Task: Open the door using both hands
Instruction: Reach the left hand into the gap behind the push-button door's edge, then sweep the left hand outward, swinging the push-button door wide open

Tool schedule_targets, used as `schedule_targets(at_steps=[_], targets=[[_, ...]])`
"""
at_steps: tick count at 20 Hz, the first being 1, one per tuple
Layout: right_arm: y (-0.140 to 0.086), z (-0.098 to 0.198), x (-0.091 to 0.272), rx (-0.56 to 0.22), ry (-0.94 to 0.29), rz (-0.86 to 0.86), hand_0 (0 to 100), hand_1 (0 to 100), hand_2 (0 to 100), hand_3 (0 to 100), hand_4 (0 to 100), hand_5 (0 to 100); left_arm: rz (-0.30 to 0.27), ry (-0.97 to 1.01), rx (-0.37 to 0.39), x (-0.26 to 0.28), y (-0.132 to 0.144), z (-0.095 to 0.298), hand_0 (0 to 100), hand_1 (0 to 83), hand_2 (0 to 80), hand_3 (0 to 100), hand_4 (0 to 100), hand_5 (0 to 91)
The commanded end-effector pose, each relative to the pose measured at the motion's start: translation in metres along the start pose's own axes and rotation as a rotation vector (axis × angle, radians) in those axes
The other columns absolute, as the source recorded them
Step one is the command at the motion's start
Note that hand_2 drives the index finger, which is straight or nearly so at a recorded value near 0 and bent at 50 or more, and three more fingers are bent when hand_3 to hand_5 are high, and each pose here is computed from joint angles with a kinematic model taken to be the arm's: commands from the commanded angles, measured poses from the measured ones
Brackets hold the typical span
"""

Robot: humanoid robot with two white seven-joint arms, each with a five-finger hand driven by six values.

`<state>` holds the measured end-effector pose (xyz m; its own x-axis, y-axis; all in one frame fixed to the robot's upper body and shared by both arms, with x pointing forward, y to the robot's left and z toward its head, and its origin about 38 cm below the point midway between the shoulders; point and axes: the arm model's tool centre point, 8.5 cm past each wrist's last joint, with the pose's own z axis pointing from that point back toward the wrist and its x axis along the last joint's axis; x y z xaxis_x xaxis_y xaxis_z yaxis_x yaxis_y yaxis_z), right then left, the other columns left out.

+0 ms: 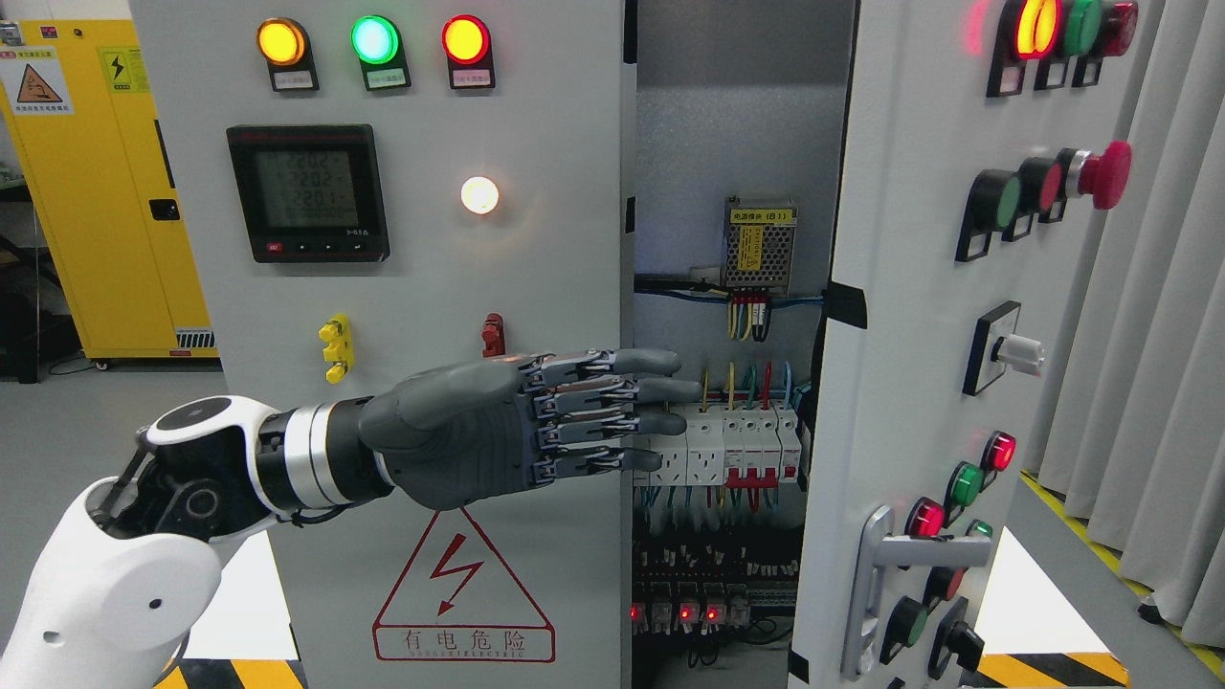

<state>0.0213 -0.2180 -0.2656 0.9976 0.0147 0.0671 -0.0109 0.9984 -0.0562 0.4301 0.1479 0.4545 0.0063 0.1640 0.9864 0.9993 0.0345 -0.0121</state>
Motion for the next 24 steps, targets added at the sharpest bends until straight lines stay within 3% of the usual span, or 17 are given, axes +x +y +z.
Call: schedule_targets(at_steps=[1, 6, 16, 24], targets=[[-0.001, 0.0, 0.0, -0.001, 0.0, 0.0, 0, 50, 4, 0, 0, 0, 0.066, -0.041, -0.084, -0.003, 0.011, -0.067, 12, 55.6, 0.0, 0, 0, 0.0], [0.0, 0.0, -0.001, 0.0, 0.001, 0.0, 0, 50, 4, 0, 0, 0, 0.098, -0.04, -0.113, -0.002, 0.014, -0.091, 12, 55.6, 0.0, 0, 0, 0.0], [0.0, 0.0, -0.001, 0.0, 0.003, 0.0, 0, 50, 4, 0, 0, 0, 0.101, -0.017, -0.149, -0.019, 0.005, -0.14, 12, 55.6, 0.0, 0, 0, 0.0], [0.0, 0.0, -0.001, 0.0, 0.003, 0.0, 0, 50, 4, 0, 0, 0, 0.084, -0.014, -0.163, -0.017, -0.001, -0.148, 12, 55.6, 0.0, 0, 0, 0.0]])
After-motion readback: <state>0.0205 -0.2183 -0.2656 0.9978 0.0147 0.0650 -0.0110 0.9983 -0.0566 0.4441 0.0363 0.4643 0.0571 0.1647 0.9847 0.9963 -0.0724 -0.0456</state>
